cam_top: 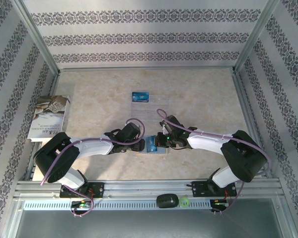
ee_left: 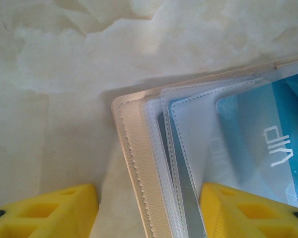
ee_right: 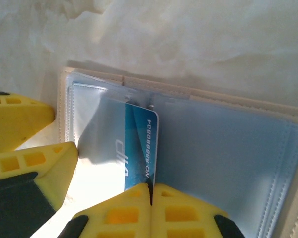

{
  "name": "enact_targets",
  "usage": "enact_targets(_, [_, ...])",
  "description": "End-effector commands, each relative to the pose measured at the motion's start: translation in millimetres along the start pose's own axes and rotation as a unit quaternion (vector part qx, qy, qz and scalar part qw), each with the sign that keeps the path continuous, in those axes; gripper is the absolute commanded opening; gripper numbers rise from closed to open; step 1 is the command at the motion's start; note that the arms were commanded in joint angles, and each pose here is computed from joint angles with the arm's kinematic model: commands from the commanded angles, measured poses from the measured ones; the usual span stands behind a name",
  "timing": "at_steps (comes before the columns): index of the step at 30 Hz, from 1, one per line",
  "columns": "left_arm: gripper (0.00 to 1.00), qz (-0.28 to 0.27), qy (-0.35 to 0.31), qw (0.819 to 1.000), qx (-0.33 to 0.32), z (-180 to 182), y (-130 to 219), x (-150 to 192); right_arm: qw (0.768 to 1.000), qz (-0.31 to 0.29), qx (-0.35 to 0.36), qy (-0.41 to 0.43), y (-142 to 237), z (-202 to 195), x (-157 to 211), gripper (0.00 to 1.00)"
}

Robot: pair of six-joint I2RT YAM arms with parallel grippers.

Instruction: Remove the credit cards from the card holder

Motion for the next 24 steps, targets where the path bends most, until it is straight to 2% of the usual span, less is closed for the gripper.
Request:
enact_targets(1, [0.59,0.067,-0.008,0.998,-0.010,9.3,-17.0,32.9,1.000,-0.013,0.017,-0.008,1.3,-10.0,-3.3,0.00])
enact_targets(6, [0.60,0.061,-0.007,0.998,-0.007,8.7,-13.6,30.6,0.998,-0.044,0.040,-0.013,20.4,-25.9,-4.8,0.00])
enact_targets(13, [0.67,0.038,-0.004,0.999,0.006,3.7,-4.7,18.3,0.998,-0.055,0.043,-0.004,38.6,-21.7,-5.5,0.00])
enact_targets(24, [0.67,0.041,-0.003,0.999,0.013,2.8,-8.9,20.5,0.998,-0.033,0.052,0.017,13.7,-1.5,-0.6,0.00])
Point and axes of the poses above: each hand's point on the last joint's axis, 136 mm out from that joint toward the fingers, its own y axis back along the fingers, its own z axis along the line the jaws close on, x = y × z, the point moved 5 cm from there along y, back along the fingers, and after that the axes turned 5 degrees about -y, right-handed, at the moved point
